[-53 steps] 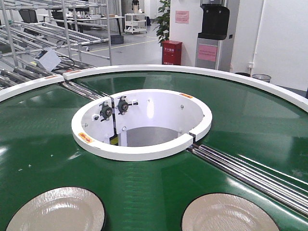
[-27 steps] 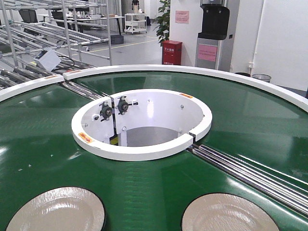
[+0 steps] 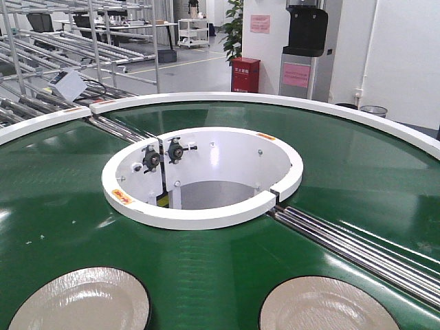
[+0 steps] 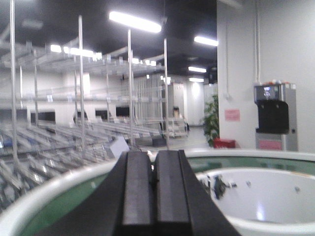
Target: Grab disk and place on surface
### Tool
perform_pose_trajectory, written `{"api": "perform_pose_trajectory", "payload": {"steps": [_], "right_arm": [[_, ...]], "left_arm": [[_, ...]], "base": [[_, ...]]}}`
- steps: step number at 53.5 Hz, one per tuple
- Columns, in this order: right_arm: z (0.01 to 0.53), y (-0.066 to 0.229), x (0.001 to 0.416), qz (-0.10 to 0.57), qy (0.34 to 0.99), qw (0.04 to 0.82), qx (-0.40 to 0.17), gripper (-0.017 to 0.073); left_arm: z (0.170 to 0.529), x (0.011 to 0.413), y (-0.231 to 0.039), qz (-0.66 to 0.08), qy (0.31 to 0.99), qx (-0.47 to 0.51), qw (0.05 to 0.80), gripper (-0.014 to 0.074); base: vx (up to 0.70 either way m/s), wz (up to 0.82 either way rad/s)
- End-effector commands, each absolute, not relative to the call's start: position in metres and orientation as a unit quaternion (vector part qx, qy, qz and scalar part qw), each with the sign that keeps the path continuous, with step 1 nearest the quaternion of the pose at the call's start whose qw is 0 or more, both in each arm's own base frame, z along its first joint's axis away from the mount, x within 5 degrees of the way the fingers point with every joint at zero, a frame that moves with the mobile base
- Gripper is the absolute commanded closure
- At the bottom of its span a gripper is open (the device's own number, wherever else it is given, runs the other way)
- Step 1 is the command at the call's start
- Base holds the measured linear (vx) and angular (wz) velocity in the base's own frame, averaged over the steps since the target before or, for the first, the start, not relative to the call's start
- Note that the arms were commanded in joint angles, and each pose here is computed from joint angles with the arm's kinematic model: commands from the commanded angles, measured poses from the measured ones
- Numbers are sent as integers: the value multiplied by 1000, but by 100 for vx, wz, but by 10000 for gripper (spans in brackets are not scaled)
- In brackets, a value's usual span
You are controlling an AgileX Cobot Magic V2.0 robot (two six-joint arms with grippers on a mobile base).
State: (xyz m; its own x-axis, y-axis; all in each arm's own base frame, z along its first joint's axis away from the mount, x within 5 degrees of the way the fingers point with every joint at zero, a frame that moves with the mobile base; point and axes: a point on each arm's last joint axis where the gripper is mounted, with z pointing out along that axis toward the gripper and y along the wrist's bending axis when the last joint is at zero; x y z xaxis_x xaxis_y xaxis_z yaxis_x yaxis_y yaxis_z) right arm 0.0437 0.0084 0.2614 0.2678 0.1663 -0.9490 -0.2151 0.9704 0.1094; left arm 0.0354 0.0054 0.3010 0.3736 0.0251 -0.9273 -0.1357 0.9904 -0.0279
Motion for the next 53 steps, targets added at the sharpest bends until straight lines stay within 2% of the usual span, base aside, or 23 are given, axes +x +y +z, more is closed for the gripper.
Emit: {"api": "perform_pose_trajectory", "payload": {"steps": [1, 8, 16, 28, 41, 48, 53], "right_arm": [[328, 5, 25, 124, 503, 855, -22, 566], [387, 6, 30, 85, 504, 858, -43, 566], [425, 13, 69, 62, 542, 836, -58, 566], [424, 27, 146, 66, 602, 794, -61, 566], [400, 34, 189, 63, 655, 750, -66, 551], [398, 35, 192, 63, 659, 746, -67, 483], [398, 35, 192, 62, 659, 747, -67, 392]], "left_arm": [[359, 28, 4, 74, 524, -27, 848, 595], [426, 50, 7, 67, 526, -31, 847, 595], [460, 94, 13, 61, 558, -35, 827, 595], [451, 141, 17, 52, 615, -35, 786, 595], [440, 156, 18, 48, 655, -35, 753, 586], [439, 158, 19, 48, 657, -35, 751, 545], [438, 158, 19, 48, 658, -35, 751, 478]], "base": [[0, 0], [0, 0], [0, 0], [0, 0], [0, 0], [0, 0], [0, 0]]}}
